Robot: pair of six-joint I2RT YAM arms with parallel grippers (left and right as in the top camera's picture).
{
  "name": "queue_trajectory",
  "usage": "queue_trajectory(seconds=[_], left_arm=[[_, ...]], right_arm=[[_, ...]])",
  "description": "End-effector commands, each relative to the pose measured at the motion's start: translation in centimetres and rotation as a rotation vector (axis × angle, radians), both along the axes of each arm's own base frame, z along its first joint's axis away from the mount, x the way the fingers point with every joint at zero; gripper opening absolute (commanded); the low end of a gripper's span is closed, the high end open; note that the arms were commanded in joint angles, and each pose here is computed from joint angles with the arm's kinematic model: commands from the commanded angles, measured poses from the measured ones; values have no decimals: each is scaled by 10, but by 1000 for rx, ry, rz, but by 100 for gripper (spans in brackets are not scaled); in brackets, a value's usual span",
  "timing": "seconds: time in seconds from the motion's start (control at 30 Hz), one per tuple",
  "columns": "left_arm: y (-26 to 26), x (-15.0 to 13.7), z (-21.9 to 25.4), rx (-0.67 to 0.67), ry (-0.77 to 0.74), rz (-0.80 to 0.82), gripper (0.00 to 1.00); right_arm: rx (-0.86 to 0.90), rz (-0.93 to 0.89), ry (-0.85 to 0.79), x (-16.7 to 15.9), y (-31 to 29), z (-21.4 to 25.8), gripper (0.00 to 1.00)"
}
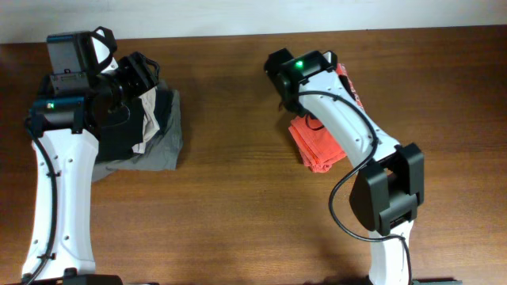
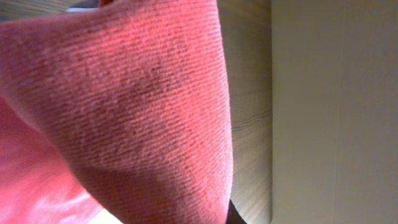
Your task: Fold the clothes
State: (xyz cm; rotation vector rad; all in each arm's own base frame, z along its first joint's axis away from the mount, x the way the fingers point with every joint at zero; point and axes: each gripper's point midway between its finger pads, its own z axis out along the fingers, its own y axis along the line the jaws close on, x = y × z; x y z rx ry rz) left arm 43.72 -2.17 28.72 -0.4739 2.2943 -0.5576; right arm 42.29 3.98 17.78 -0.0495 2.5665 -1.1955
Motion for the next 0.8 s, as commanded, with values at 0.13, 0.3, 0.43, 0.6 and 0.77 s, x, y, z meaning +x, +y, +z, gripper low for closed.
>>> queue_trajectory(seconds=[0.13, 0.3, 0.43, 0.6, 0.77], left_arm=[[-3, 1, -5, -15, 13, -6, 68], [-3, 1, -5, -15, 13, -6, 68], [-3, 1, -5, -15, 14, -6, 68], [-3, 1, -5, -15, 13, -6, 68], [-3, 1, -5, -15, 13, -6, 71]], right_arm=[[107, -7, 13, -2, 13, -16, 4], [138, 26, 52, -9, 32, -42, 4], [129, 41, 86, -18, 36, -64, 4], [209, 57, 146, -33, 54, -95, 4], [229, 76, 144, -34, 65, -101, 4]])
